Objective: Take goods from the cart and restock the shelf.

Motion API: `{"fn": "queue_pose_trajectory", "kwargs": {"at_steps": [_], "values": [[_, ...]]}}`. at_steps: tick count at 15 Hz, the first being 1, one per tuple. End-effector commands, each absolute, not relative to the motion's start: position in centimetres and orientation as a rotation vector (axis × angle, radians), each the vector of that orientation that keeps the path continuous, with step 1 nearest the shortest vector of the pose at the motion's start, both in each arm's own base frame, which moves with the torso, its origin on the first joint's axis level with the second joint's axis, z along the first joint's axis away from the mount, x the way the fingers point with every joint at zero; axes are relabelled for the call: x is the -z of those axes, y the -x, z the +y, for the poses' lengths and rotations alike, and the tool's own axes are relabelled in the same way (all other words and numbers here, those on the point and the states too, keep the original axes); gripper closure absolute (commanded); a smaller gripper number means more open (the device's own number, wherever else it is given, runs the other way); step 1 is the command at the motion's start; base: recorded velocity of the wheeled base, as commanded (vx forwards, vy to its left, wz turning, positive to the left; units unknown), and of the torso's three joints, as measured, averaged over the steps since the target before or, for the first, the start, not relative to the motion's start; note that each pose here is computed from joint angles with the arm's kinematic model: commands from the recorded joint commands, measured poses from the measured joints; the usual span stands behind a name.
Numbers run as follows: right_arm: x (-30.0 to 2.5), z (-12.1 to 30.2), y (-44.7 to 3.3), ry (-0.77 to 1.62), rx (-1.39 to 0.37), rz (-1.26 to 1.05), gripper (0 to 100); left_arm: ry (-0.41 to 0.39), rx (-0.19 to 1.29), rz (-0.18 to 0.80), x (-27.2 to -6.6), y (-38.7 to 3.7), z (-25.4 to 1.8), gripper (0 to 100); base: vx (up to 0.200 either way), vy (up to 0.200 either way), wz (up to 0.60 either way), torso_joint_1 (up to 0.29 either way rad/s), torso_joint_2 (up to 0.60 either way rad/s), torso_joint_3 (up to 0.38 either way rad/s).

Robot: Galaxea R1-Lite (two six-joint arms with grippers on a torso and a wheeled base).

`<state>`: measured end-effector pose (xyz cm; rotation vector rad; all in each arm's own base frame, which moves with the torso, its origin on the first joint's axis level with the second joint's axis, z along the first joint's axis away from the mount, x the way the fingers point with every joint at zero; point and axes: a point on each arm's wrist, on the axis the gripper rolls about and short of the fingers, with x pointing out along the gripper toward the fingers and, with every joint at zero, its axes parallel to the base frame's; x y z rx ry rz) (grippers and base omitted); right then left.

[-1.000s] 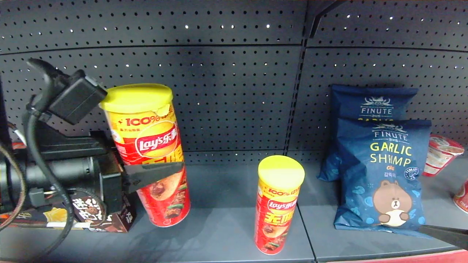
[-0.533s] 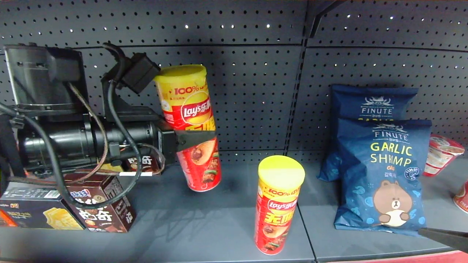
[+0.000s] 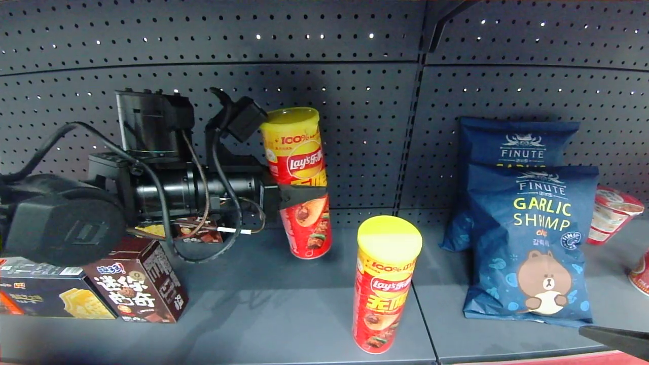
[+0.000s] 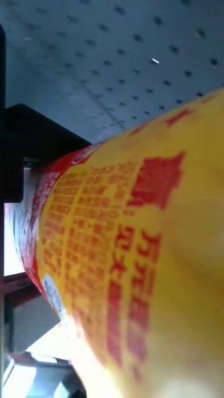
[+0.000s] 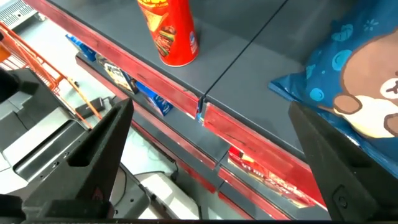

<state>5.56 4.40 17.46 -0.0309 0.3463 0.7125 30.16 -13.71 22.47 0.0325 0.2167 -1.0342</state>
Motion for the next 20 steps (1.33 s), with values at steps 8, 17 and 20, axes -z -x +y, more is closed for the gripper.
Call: {"fn": "queue_pose_trajectory", "kwargs": {"at_steps": [8,17,20], "values": [[-17.6,4.6,-5.8,0.034,-0.717,0.352,0,-0.046,1.047,0.268,-17.9,-36.1,-15.5,100,0.0,0.0,0.0,0.0,0.0,0.0],[-17.7,4.6,-5.8,0.033,-0.719,0.349,0,-0.07,1.077,0.28,-15.8,-37.6,-16.8,100,0.0,0.0,0.0,0.0,0.0,0.0],[-17.7,4.6,-5.8,0.034,-0.72,0.35,0,-0.07,1.076,0.279,-15.3,-38.0,-16.9,100,0.0,0.0,0.0,0.0,0.0,0.0]]}}
